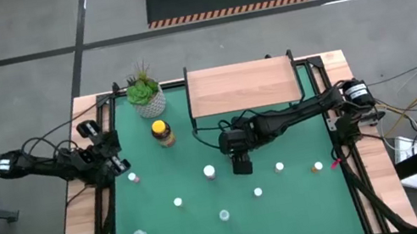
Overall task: Pick and place medicine bottles onto shelf by color
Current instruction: Put the green medicine bottle on the shelf
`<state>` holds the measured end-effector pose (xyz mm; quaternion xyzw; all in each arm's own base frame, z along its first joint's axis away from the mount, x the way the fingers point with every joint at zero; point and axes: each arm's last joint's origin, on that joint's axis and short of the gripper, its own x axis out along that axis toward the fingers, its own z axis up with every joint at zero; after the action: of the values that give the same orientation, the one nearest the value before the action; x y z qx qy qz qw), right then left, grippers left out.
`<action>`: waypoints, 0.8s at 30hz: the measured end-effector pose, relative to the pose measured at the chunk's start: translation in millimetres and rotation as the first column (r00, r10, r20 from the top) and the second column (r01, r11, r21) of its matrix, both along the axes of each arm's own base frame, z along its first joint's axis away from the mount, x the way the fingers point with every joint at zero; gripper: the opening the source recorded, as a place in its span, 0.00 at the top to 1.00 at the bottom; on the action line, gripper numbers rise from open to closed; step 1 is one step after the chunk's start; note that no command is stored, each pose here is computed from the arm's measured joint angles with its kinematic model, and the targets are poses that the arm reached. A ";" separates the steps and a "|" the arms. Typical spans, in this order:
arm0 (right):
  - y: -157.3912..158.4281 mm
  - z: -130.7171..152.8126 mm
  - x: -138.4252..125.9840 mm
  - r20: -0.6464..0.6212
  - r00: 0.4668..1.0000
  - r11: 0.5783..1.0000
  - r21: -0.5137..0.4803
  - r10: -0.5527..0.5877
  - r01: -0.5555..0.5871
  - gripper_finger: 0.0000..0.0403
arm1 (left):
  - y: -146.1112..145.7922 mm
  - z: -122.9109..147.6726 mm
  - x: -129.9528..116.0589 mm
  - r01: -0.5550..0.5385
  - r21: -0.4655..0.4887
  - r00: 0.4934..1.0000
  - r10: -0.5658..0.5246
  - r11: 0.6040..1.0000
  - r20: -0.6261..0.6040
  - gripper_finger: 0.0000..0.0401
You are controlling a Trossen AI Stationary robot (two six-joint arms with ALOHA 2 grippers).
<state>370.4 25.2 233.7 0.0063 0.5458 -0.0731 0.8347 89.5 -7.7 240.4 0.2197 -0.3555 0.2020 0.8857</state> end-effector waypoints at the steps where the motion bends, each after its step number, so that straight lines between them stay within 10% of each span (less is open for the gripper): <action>1: 0.0 2.8 -1.2 -0.003 1.000 1.000 0.000 0.001 -0.001 0.45 | 0.0 0.0 0.1 0.000 0.000 1.000 0.000 1.000 -0.001 1.00; 11: -2.6 71.9 -4.7 0.092 0.988 0.992 -0.007 0.125 -0.125 0.43 | 0.0 -0.1 0.2 0.000 0.000 1.000 0.000 1.000 -0.001 1.00; 24: -56.1 171.3 -2.6 0.153 0.888 0.885 -0.257 0.434 -0.388 0.45 | 0.0 0.1 -0.1 0.000 -0.001 1.000 0.000 1.000 0.001 1.00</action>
<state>367.8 -30.8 405.0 -0.1948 0.4335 0.0476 0.8786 89.4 -7.7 240.5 0.2193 -0.3560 0.2022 0.8856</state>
